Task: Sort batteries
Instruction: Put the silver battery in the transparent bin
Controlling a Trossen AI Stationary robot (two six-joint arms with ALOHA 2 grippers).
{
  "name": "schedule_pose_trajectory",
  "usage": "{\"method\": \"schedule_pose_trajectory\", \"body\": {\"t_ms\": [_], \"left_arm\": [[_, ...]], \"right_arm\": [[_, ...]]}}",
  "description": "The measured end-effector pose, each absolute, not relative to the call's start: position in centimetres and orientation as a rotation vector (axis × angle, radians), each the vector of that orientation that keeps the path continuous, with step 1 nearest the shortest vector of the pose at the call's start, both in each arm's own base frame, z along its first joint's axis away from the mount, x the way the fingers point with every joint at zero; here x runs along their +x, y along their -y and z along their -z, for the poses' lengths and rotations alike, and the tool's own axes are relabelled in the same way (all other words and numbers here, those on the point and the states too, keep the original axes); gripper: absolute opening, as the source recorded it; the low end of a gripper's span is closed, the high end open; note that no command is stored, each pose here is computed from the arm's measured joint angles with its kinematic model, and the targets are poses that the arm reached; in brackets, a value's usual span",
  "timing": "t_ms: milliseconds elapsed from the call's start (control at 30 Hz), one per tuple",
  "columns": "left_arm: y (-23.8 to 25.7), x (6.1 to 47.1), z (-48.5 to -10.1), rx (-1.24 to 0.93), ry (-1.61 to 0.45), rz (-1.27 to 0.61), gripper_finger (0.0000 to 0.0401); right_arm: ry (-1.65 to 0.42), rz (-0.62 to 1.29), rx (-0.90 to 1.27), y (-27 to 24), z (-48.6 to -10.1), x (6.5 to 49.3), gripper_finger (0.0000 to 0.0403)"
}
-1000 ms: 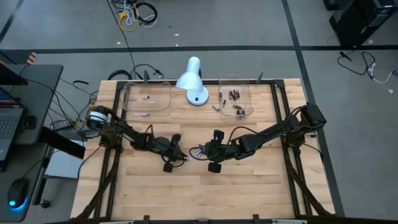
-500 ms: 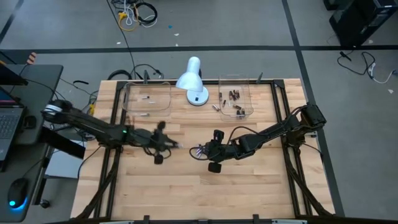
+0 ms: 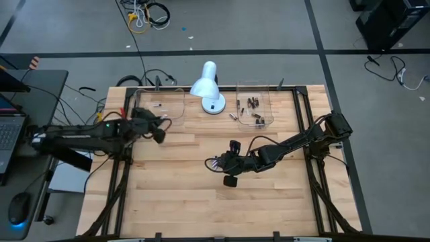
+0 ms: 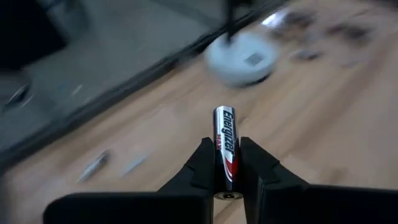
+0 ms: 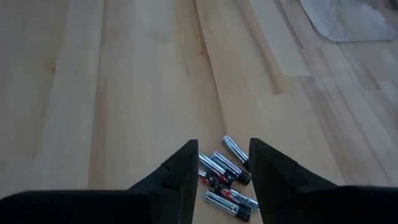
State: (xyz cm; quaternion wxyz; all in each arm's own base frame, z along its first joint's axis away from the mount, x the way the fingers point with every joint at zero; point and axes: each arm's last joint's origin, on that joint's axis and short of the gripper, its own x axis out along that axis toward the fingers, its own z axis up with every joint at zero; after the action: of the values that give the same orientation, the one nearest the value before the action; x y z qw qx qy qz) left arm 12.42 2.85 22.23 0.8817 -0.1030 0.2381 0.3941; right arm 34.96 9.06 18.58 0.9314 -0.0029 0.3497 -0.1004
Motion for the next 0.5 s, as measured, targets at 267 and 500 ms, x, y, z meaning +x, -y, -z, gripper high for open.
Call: {"method": "schedule_pose_trajectory", "body": {"t_ms": [267, 500], "left_arm": [[-4.4, 11.1, -22.4, -0.333, -0.593, -0.897, 0.0032], [-5.8, 10.5, -22.2, -0.402, -0.610, -0.988, 0.0032]], "right_arm": [[-0.682, 0.206, 0.001, -8.8, -18.8, 35.3, 0.0128], [-0.683, 0.206, 0.001, -8.8, -18.8, 35.3, 0.0128]]}}
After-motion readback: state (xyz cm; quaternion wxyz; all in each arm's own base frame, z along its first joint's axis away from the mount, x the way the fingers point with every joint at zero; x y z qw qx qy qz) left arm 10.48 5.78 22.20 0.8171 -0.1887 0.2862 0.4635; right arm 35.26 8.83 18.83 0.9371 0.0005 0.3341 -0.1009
